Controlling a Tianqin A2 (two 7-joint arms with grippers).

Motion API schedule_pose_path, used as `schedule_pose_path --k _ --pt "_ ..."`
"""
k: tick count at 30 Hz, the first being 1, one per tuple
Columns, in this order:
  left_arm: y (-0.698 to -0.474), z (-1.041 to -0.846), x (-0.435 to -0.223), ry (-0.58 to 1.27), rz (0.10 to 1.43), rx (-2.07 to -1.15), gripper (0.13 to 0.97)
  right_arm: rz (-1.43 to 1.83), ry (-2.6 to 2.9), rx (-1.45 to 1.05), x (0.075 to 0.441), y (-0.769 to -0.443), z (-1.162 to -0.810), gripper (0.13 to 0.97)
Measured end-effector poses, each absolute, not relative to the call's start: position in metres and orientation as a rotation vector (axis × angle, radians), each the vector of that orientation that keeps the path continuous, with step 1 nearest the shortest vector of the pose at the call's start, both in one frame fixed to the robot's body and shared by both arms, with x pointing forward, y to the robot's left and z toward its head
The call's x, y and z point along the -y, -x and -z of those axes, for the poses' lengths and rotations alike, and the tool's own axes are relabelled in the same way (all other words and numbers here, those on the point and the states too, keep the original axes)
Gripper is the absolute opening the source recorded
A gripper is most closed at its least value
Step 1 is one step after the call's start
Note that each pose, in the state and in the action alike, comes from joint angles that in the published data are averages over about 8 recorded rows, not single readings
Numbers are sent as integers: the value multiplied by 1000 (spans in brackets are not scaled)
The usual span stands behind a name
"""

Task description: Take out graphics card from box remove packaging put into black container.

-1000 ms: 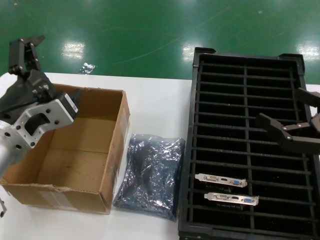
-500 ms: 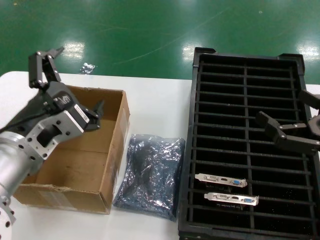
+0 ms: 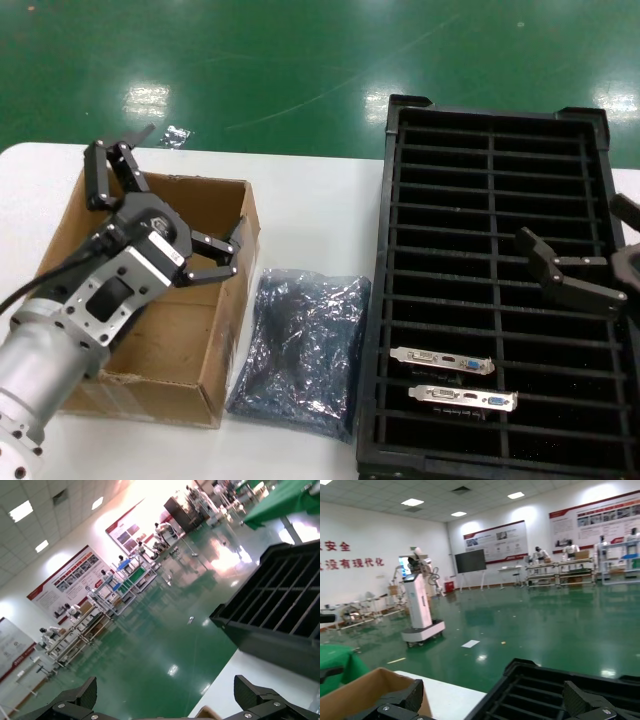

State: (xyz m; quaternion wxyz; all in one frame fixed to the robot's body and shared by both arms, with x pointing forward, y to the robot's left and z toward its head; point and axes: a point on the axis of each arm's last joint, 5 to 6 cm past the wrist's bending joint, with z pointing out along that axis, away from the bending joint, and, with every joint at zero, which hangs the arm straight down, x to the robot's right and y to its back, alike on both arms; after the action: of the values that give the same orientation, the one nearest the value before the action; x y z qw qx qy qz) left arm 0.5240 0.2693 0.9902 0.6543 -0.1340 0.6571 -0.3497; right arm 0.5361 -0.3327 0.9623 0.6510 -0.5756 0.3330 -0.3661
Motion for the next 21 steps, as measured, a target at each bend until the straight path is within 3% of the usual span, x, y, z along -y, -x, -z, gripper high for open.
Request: schedule_pose_path --k 21 --pt "-522 -938 -270 562 1062 -1407 966 1008 1258 -900 312 -530 -915 966"
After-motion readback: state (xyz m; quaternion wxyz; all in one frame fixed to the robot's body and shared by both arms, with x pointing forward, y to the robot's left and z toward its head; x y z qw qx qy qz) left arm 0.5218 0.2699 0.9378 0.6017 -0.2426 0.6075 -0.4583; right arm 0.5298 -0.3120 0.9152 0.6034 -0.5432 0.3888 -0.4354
